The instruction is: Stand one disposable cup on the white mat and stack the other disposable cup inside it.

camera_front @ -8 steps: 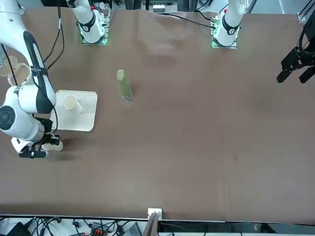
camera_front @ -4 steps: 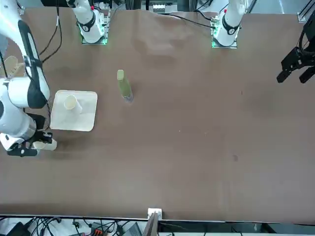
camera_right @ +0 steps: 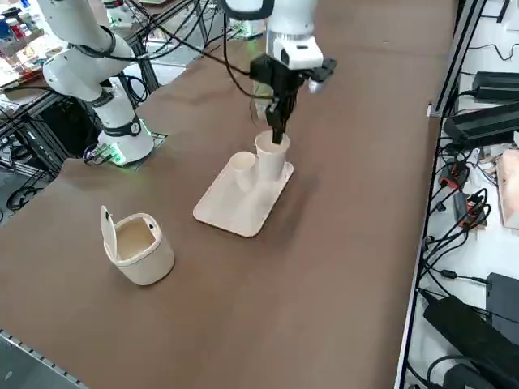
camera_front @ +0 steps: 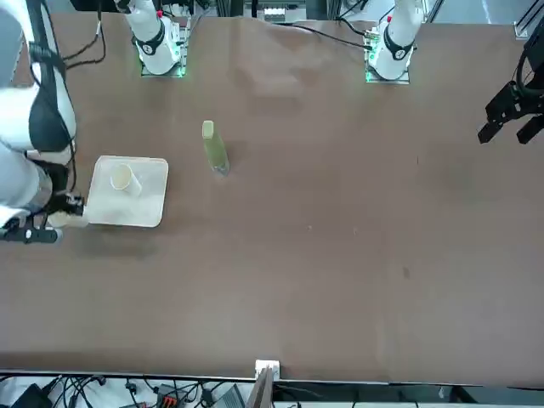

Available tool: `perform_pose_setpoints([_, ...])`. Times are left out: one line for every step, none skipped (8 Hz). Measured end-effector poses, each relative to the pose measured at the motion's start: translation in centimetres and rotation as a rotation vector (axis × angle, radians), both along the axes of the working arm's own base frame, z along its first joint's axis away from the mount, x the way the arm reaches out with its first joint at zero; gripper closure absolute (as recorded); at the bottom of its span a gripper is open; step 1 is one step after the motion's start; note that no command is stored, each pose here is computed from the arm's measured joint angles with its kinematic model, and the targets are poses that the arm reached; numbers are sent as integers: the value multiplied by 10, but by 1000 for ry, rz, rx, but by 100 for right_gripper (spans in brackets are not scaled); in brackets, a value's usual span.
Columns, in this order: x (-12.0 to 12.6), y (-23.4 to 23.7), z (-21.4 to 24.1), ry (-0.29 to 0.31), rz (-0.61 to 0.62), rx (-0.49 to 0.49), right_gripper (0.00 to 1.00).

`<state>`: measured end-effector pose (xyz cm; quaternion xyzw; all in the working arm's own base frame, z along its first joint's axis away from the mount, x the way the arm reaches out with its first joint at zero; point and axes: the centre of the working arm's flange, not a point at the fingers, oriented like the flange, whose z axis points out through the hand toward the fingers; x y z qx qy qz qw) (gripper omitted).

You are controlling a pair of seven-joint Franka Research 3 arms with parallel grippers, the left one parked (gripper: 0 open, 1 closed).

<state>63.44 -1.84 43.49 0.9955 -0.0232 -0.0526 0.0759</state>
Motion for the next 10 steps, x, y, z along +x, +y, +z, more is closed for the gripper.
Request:
perform_pose_setpoints([-11,12,1,14,-16,20,98])
perform_pose_setpoints([-25,20,-1,33,-26,31,98])
perform_pose_setpoints([-39,25,-6,55,-31,30,98])
perform_pose_setpoints([-53,28,-11,76,-31,22,98])
perform_pose_setpoints([-64,29,-18,96,-30,14,98])
perform_pose_setpoints([-71,31,-27,103,-27,9,98])
perform_pose_setpoints([-78,33,-37,94,-24,11,98])
perform_pose_setpoints([-84,35,-47,80,-21,17,98])
perform_pose_setpoints([-88,36,-54,73,-20,20,98])
perform_pose_setpoints([-90,37,-57,72,-19,21,98])
